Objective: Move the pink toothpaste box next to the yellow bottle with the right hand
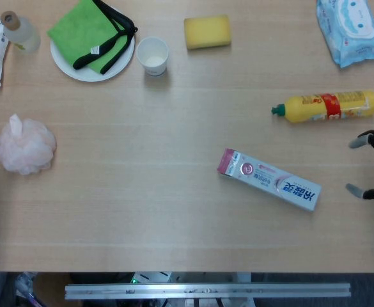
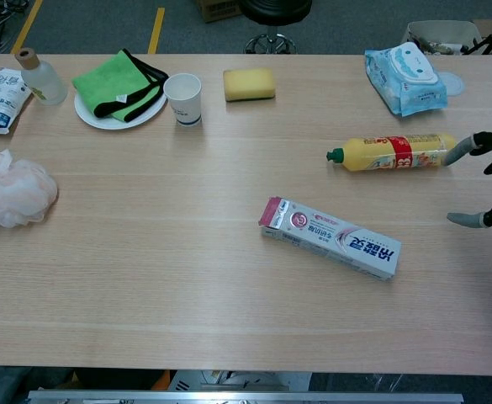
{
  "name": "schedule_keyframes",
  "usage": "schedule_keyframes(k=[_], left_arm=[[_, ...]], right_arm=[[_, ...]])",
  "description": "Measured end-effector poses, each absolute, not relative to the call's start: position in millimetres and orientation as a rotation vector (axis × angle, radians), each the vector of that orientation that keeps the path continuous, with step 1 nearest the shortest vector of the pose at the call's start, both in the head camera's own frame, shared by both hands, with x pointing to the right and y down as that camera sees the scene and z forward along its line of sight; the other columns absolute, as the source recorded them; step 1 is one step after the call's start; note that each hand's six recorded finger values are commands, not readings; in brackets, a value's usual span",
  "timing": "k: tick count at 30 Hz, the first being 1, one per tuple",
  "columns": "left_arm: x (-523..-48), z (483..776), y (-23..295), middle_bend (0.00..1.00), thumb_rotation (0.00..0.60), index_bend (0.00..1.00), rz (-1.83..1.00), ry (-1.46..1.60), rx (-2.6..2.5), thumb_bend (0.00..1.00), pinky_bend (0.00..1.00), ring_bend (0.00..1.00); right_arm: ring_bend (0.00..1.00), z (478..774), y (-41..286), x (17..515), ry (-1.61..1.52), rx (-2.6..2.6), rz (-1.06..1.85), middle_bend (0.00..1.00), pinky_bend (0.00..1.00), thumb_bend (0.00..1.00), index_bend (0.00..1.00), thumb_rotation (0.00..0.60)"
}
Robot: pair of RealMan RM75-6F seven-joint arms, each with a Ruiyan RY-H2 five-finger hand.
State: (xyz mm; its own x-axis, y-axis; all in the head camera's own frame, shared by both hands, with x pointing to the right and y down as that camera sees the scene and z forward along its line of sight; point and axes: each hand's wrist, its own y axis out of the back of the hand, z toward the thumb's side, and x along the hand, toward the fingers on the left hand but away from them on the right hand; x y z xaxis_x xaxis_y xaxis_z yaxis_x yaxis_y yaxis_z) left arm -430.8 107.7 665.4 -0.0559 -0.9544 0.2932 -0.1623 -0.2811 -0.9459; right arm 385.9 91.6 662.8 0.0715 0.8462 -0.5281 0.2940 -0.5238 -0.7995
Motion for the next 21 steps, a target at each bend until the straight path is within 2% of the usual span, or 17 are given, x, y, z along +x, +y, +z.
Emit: schedule_keyframes(k=[7,14,21], left_arm=[[-432,666,108,0.17,0.6,0.28,-1.411,1.234,-1.507,0.3,0.38,0.21],[-436,668,110,0.17,0.6,0.28,-1.415,1.248,-1.511,0.3,0.38,0.21],[-442,670,113,0.17,0.6,0.28,-1.42,1.263,-1.516,0.3,0.38,0.21]], right_arm=[[0.21,671,94,359,-1.06,-1.915,1.481,0.28,0.32,0.02,0.33,0.6],[0.15,684,96,333,-0.953,-1.946,1.504,0.22,0.3,0.01,0.28,0.6],[0.12,704,101,308,-0.818,-1.963,1.546,0.18,0.28,0.0,0.26,0.6]])
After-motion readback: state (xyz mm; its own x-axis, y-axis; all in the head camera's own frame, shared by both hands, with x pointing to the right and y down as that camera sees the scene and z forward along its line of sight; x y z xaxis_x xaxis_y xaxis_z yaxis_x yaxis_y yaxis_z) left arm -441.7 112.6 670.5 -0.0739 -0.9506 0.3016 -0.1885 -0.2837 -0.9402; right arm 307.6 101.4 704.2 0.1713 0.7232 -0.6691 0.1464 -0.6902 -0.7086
